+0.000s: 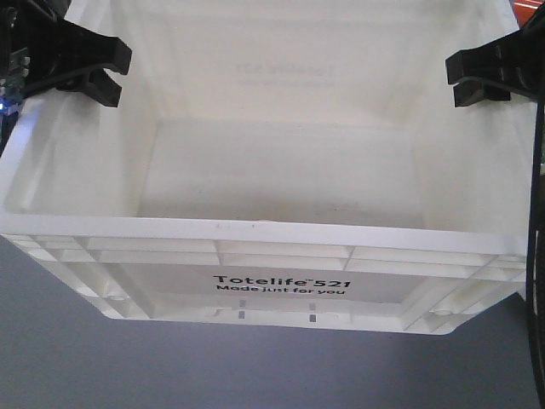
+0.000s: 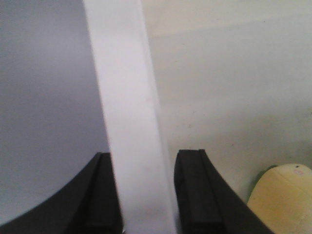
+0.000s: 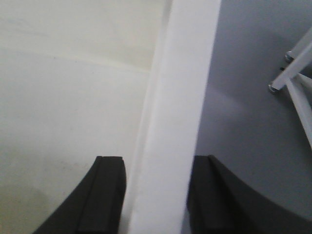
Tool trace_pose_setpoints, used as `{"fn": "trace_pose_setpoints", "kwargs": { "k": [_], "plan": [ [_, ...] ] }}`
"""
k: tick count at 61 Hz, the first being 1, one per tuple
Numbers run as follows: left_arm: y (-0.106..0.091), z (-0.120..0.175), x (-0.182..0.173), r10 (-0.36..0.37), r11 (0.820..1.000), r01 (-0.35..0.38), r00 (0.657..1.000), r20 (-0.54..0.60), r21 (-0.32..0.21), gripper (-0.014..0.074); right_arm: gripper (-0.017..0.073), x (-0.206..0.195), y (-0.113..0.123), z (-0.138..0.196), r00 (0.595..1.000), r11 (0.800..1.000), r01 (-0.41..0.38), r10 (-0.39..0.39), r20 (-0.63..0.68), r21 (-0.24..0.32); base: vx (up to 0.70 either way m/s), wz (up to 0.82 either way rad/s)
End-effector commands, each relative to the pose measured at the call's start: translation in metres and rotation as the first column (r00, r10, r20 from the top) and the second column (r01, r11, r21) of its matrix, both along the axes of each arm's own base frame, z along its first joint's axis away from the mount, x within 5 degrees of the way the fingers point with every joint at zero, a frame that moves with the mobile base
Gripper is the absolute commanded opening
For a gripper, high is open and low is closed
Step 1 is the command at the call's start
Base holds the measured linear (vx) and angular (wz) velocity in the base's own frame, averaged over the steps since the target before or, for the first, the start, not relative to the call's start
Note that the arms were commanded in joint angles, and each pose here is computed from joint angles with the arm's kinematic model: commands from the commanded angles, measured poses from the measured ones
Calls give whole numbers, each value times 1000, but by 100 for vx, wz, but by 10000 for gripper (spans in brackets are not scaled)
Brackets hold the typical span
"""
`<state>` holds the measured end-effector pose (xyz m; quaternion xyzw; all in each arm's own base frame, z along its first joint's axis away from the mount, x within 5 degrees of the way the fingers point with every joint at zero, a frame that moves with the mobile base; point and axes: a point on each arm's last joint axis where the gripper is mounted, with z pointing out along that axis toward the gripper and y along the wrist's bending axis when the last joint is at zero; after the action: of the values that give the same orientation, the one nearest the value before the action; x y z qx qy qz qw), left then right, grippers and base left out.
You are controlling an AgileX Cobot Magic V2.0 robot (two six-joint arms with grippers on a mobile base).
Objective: Place moving items into box and shelve
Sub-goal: 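Hold the tote with both grippers while the base drives away, then keep holding the tote with both grippers while driving across the floor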
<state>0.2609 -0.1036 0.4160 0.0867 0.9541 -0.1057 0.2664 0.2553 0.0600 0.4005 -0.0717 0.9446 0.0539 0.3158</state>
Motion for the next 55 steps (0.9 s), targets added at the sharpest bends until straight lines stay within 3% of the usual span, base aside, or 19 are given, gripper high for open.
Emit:
{"fn": "trace_pose_setpoints", "kwargs": {
  "k": [1,55],
  "plan": [
    [-3,36,-14,-19,992,40,985,170,-120,-4,-6,-4,-1,28,986,999,10,-18,169,45,-16,77],
    [-3,36,-14,-19,992,39,985,170,-119,-4,-6,-4,-2,28,986,999,12,-18,166,39,-12,69]
  ]
}}
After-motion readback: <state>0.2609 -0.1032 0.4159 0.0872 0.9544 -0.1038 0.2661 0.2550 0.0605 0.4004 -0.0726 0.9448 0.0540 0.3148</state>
